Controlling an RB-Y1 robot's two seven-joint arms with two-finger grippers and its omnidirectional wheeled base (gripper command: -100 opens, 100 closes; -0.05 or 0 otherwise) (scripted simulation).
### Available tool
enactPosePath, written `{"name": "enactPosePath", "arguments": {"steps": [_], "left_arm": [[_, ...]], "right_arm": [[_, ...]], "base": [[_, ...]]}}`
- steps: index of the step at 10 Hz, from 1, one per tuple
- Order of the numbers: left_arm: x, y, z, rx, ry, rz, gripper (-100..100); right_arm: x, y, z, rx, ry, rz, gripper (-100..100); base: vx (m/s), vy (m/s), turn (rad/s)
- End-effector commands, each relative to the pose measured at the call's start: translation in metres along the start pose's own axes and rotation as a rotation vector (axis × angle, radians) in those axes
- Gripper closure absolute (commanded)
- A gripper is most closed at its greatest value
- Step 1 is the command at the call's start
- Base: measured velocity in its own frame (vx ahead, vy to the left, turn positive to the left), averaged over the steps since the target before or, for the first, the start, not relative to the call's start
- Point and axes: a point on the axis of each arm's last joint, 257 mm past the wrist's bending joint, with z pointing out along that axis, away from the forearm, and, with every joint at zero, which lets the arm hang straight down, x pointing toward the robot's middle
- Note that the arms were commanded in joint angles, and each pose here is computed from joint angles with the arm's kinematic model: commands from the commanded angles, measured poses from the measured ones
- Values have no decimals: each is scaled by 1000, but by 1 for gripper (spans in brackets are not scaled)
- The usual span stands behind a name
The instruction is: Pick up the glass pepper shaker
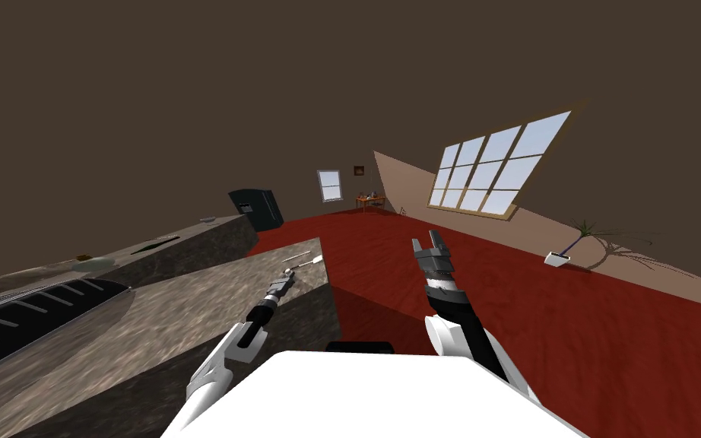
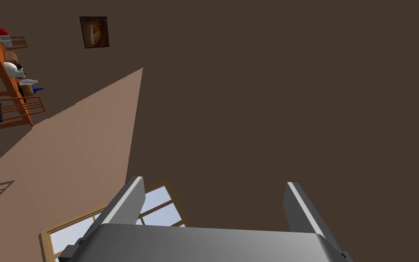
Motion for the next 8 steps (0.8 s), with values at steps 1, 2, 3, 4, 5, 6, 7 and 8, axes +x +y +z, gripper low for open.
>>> {"name": "enactPosePath", "arguments": {"steps": [1,2,3,4,5,6,7,8], "left_arm": [[4,0,-14,-10,10,-1,100],[-9,-6,-10,3,-14,4,100],[-12,-8,-10,7,-22,5,100],[0,-6,-26,-18,7,-5,100],[-3,-7,-31,-15,2,0,100],[-17,-13,-28,-1,-25,5,100],[-11,-9,-29,-8,-11,2,100],[-13,-10,-28,-7,-14,2,0]], "right_arm": [[0,0,0,0,0,0,0],[0,0,0,0,0,0,0],[0,0,0,0,0,0,0],[0,0,0,0,0,0,0],[0,0,0,0,0,0,0],[0,0,0,0,0,0,0],[0,0,0,0,0,0,0],[0,0,0,0,0,0,0]], "base": [[61,22,18],[31,13,14],[7,5,-9],[43,25,21],[55,27,20],[25,8,13],[0,0,0],[0,0,0]]}}
